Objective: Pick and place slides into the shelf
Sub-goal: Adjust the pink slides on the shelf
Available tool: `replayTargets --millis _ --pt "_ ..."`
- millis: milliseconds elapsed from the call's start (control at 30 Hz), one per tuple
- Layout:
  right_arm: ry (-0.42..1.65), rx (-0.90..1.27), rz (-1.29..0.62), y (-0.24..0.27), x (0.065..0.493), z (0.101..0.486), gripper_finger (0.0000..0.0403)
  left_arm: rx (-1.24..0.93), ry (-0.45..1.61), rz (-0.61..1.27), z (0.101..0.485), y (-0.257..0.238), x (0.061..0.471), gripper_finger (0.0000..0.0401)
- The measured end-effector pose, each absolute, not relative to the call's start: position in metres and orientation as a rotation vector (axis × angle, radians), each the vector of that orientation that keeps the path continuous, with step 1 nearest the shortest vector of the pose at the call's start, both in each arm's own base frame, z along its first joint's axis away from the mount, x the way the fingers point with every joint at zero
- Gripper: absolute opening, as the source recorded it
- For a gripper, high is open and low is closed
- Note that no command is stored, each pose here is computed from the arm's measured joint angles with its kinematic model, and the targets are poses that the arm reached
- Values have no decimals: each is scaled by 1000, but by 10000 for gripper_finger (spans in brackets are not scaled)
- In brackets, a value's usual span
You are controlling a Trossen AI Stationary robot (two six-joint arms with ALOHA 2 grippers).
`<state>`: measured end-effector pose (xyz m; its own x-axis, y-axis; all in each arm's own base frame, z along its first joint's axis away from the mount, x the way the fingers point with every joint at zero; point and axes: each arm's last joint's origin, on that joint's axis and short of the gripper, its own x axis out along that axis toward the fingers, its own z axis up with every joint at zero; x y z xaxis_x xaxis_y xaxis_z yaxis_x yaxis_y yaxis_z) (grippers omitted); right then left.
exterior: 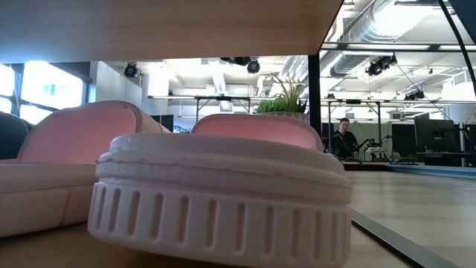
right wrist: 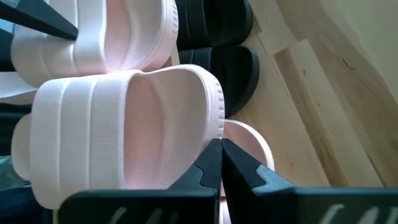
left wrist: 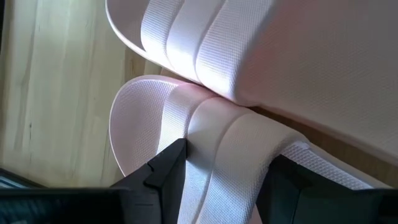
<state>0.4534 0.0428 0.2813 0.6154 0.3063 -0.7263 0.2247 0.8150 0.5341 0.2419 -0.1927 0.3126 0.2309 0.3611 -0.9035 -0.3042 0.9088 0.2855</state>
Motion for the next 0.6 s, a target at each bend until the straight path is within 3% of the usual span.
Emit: replayTargets --millis 200,600 --pt "913 630 30 37 451 286 0 11 1258 447 319 -194 242 150" --pt "876 486 -41 21 394 354 0 -131 1131 273 383 -198 242 150"
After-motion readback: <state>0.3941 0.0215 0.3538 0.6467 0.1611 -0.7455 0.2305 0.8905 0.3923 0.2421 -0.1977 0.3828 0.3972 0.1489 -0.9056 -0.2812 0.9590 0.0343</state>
